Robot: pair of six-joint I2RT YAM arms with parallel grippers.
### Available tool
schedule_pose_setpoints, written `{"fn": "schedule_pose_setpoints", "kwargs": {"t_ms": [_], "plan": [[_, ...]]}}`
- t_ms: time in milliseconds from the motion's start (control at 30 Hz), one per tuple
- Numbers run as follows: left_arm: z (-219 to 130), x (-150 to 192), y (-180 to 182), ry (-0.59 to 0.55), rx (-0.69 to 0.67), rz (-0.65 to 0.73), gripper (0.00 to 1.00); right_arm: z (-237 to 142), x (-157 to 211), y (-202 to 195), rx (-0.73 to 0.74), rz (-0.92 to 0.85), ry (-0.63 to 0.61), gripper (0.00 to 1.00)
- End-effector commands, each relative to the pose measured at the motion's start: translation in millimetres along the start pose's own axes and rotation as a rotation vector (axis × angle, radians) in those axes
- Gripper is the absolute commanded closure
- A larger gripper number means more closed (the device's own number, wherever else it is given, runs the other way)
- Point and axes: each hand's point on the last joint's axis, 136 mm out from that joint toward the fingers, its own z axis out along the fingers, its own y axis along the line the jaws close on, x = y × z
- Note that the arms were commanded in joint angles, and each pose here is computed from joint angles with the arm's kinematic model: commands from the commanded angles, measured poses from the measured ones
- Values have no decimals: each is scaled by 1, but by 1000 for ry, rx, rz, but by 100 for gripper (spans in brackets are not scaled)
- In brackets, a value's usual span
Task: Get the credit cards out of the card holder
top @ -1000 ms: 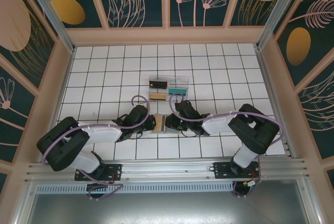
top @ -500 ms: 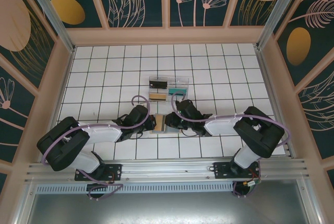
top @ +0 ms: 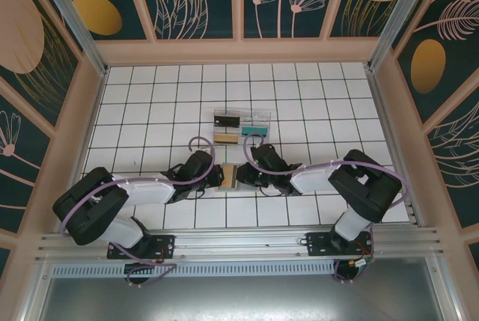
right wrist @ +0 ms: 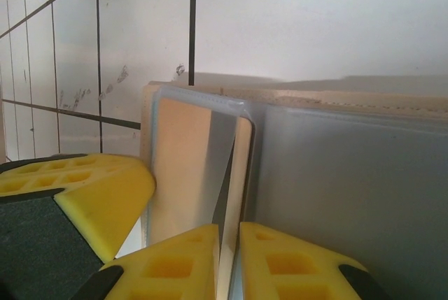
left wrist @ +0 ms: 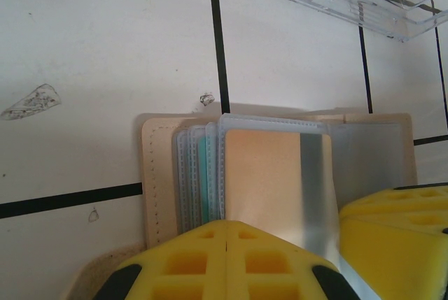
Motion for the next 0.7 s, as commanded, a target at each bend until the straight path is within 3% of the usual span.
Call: {"fn": "schedule_pose_setpoints", "kwargs": {"t_ms": [0,467,667], "plan": [[4,17,14,71,-49,-4,98,4,3,6,-39,18,16,83],[4,17,14,72,-52,-5,98,3,5,-7,33,33,22,83],[4,17,14,72,-46,-7,98,6,8,-2,-19,41,33,81]]}}
